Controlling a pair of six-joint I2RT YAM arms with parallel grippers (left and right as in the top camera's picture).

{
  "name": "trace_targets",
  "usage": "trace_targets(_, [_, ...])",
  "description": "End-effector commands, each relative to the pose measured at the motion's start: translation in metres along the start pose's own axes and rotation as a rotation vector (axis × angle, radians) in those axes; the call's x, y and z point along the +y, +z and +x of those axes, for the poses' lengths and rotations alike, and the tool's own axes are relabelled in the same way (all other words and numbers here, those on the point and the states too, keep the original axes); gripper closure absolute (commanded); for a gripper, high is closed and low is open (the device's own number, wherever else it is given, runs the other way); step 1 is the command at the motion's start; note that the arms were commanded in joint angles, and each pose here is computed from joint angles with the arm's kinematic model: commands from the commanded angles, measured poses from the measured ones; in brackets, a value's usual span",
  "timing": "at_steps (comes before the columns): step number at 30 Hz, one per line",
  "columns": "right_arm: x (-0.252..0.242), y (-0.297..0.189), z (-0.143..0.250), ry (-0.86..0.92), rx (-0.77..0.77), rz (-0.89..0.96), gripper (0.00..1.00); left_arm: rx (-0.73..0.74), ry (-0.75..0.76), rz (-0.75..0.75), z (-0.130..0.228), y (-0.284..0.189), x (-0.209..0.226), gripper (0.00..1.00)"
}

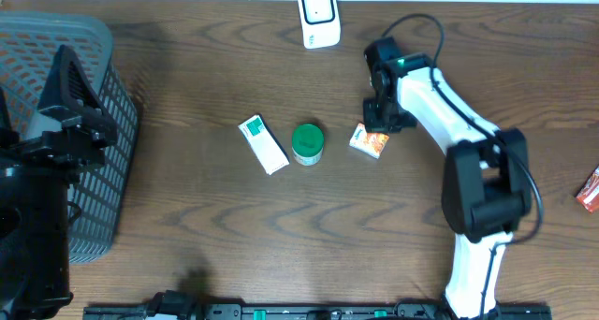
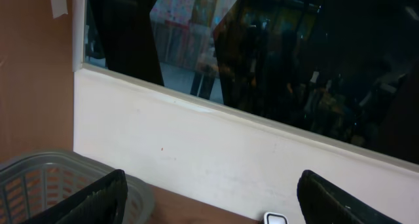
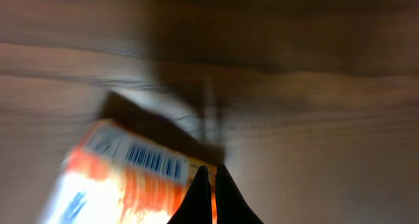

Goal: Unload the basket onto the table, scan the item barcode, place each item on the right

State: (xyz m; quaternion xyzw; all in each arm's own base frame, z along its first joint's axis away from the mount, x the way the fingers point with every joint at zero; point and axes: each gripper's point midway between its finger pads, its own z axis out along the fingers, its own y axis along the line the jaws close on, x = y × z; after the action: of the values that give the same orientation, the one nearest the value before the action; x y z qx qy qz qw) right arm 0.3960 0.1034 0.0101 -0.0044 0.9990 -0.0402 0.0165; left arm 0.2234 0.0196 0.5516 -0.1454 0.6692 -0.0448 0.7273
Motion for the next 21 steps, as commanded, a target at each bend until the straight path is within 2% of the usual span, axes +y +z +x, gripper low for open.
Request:
trace_targets(1, [-0.001, 0.012, 0.009, 0.017, 0.05, 0.011, 0.99, -0.008, -0.014, -0.006, -0.002, -0.001, 0.001, 0.17])
trace_targets(6, [0.018, 0.008, 0.038, -0.008, 0.163, -0.061, 0.99, -0.008, -0.014, -0.006, -0.002, -0.001, 0.001, 0.17])
trace_targets(13, [0.067, -0.014, 0.084, -0.01, 0.372, -0.312, 0.99, -0.007, -0.014, -0.006, -0.002, -0.001, 0.001, 0.17])
trace_targets(17, [0.073, -0.021, 0.082, -0.011, 0.355, -0.347, 0.99, -0.008, -0.014, -0.006, -0.002, -0.001, 0.001, 0.17])
trace_targets(21, [0.093, -0.044, 0.075, -0.014, 0.314, -0.481, 0.99, -0.007, -0.014, -0.006, -0.002, -0.001, 0.001, 0.17])
